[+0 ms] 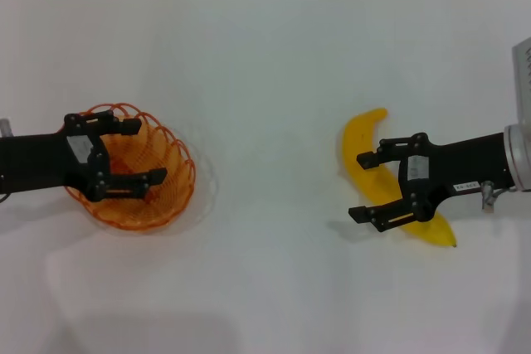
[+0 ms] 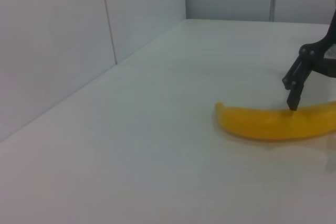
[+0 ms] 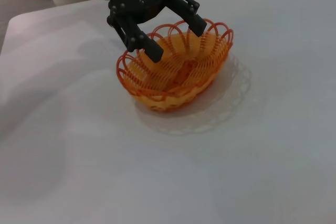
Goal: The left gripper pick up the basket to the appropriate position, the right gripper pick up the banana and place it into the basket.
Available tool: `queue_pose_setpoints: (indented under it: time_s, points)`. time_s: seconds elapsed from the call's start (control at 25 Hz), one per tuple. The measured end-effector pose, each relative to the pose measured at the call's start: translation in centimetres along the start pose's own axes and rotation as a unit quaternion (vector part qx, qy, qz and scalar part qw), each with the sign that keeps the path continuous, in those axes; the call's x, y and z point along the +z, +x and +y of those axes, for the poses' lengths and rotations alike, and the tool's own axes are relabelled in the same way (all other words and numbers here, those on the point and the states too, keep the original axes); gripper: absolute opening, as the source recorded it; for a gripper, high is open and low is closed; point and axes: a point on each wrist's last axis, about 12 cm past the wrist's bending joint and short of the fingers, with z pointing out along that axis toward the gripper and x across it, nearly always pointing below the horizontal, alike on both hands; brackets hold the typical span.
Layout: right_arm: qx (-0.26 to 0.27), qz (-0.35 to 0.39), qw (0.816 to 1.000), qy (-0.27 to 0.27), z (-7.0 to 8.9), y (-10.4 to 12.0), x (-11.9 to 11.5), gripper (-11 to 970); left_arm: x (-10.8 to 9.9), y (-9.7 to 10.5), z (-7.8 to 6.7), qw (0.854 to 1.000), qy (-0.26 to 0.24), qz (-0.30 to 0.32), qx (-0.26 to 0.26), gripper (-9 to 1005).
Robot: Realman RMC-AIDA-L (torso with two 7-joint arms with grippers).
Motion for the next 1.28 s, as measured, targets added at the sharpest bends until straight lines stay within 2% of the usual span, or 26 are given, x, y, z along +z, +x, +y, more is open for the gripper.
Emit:
queue_pose_setpoints:
  time_s: [0.44,0.56,0.72,0.8,0.92,1.08,1.28]
  points:
    - [0.001,0.001,1.000,0.001,0.1,0.1,0.1,897,0.0,-0.3,0.3,0.999,-0.022,-0.016,-0.037,876]
    - [0.000,0.001,1.000,0.000,0.1,0.1,0.1,897,-0.9,-1.1,1.4,0.995,-0.046,-0.030,-0.079,877]
    - [-0.001,0.001,1.000,0.000,0.1,0.0,0.2,896,-3.3,-2.3,3.9,0.984,-0.098,-0.034,-0.144,877]
    - [-0.002,0.001,1.000,0.000,0.0,0.0,0.2,896,-4.9,-3.0,5.7,0.977,-0.120,-0.018,-0.177,877]
    - [-0.002,0.001,1.000,0.000,0.0,0.0,0.2,896,-6.1,-3.5,7.5,0.970,-0.125,0.016,-0.207,877]
    - [-0.001,0.002,1.000,0.000,0.0,0.0,0.2,896,-5.0,-3.6,8.6,0.965,-0.112,0.090,-0.219,876]
    - [-0.003,0.001,1.000,-0.001,0.0,-0.2,0.3,896,-2.7,-3.9,8.6,0.961,-0.099,0.149,-0.210,876]
